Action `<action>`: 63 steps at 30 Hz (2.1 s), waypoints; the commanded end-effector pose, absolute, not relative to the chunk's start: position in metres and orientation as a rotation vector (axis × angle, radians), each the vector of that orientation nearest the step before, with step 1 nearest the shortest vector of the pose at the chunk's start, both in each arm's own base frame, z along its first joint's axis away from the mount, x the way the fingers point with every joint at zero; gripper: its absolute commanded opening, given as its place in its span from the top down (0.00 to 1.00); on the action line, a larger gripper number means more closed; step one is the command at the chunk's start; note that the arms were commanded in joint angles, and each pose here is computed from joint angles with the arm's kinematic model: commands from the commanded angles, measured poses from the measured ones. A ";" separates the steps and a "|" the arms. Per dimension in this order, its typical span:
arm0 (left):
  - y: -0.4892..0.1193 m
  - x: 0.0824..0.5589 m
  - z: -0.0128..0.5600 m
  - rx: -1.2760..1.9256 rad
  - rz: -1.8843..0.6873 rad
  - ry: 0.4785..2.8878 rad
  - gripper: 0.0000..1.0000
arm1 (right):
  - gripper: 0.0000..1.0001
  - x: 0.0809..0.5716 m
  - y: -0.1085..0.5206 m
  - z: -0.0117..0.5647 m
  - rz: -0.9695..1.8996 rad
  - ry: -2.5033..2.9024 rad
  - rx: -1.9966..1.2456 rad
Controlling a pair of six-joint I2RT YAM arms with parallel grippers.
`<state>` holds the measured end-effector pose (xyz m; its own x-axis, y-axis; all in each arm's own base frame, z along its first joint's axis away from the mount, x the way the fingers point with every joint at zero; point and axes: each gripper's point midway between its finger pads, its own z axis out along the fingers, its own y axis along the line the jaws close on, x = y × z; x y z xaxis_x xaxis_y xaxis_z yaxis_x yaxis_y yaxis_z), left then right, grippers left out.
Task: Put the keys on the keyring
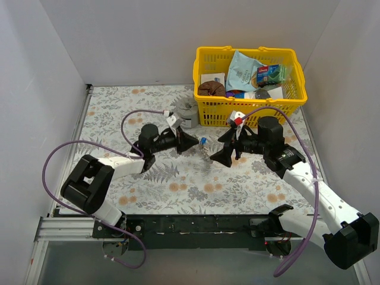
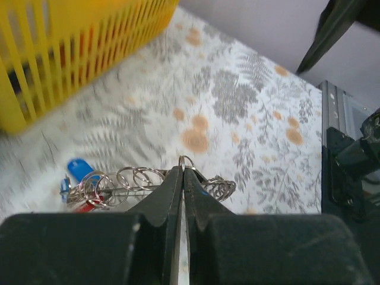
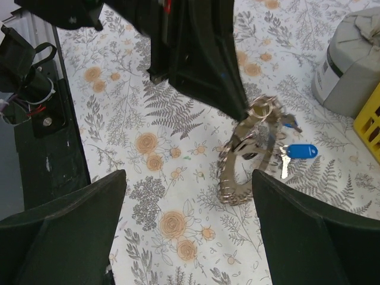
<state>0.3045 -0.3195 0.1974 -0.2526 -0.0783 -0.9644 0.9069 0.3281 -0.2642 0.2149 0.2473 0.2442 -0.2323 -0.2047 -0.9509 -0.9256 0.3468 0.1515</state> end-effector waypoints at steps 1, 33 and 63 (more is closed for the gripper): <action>-0.308 0.281 0.165 0.616 -1.177 1.610 1.00 | 0.07 0.214 0.248 0.244 0.987 1.645 -1.007; -0.221 0.276 0.175 -0.137 -0.771 1.926 0.02 | 0.04 0.240 0.230 0.227 0.902 1.783 -0.772; -0.076 0.315 0.169 -0.591 -0.534 2.075 0.02 | 0.02 0.300 0.062 0.173 0.538 2.030 0.076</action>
